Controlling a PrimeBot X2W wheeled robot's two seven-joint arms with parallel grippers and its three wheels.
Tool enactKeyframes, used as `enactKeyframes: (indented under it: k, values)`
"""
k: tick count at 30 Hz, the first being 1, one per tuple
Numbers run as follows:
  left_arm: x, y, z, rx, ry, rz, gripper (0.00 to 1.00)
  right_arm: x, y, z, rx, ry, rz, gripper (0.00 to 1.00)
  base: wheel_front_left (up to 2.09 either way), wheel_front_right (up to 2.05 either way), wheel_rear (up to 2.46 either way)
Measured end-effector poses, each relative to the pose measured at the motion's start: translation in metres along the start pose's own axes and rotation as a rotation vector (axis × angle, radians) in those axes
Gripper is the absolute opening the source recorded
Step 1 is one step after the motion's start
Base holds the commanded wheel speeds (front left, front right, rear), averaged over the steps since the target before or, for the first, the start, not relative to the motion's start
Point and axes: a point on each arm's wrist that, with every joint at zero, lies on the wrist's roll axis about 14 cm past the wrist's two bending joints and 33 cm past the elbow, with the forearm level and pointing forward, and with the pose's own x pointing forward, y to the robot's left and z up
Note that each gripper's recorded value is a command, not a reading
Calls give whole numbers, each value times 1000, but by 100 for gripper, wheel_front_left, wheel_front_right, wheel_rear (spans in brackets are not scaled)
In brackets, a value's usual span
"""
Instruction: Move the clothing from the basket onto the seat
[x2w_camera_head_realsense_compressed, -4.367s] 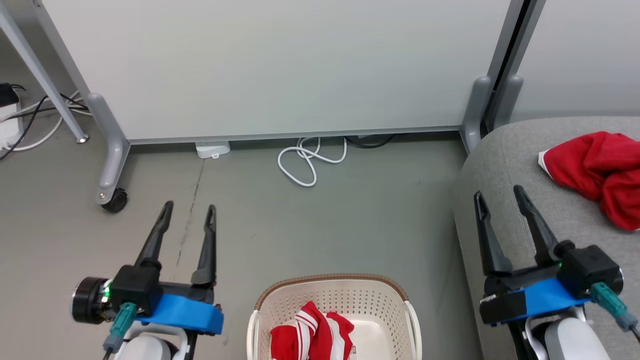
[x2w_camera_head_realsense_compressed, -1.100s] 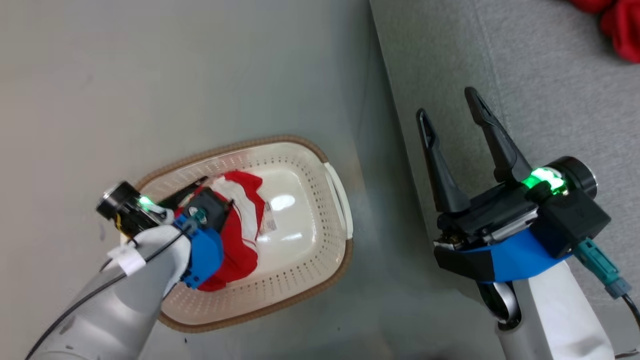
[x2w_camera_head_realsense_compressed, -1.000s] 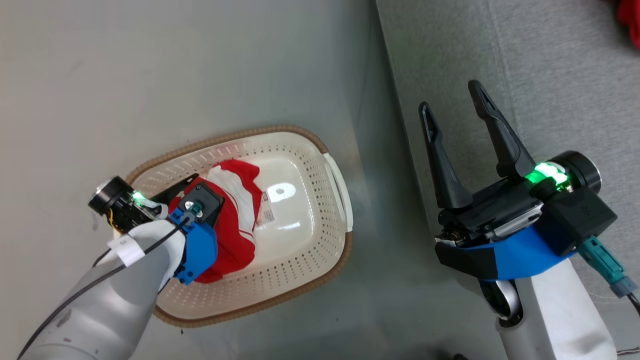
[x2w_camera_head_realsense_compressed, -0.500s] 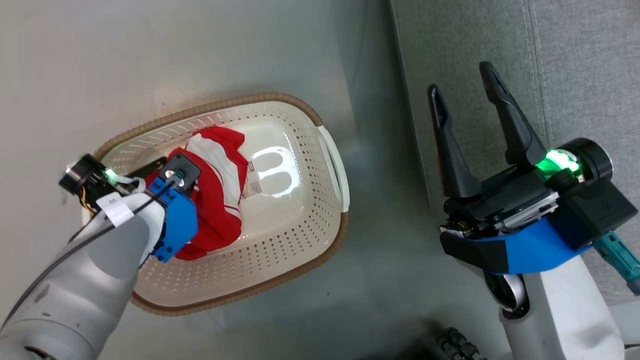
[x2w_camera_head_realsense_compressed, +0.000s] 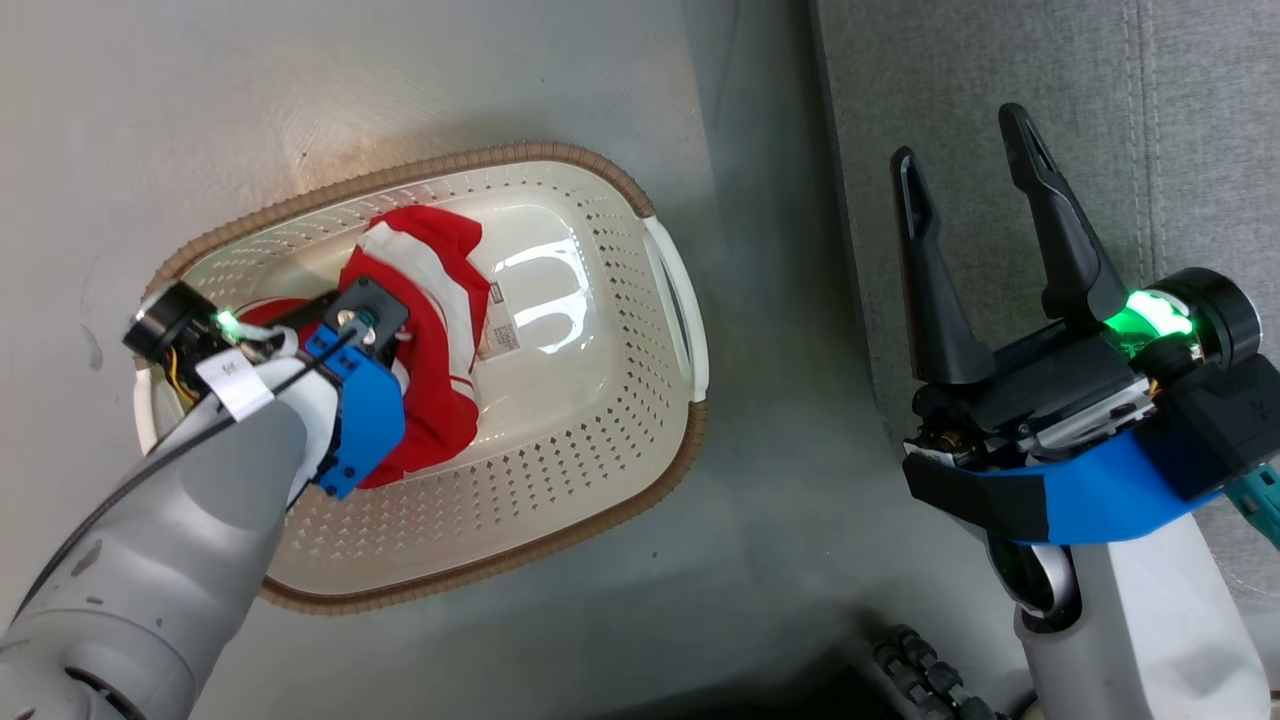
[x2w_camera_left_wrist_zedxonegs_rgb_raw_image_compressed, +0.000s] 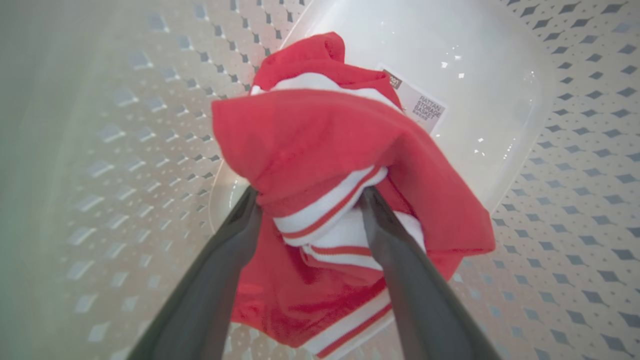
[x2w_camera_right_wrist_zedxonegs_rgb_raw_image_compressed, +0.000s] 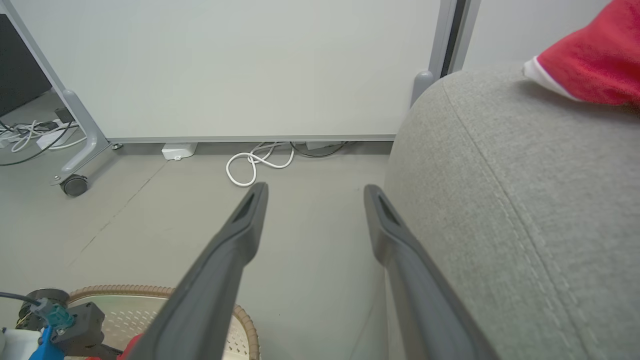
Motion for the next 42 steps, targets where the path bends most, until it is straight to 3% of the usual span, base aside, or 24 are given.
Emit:
enactKeyframes:
  k: [8,9,10,11,26,42]
  values:
    - [11,-1,11,-37,-26,-10,100,1,0,-11,0,21,1,100,0,0,0]
    - [13,-2,12,-34,-27,-14,76,1,-1,-12,0,23,0,100,0,0,0]
    - [13,-3,11,-31,-26,-17,29,1,-1,-13,-1,25,-2,100,0,0,0]
    - [14,-4,11,-25,-24,-20,0,0,-2,-14,-1,27,-3,100,0,0,0]
    - [-3,-3,28,-32,-92,-2,0,3,6,-3,7,0,14,100,0,0,0]
    - [-93,-14,82,-77,-357,94,0,-9,37,66,12,-127,78,100,0,0,0]
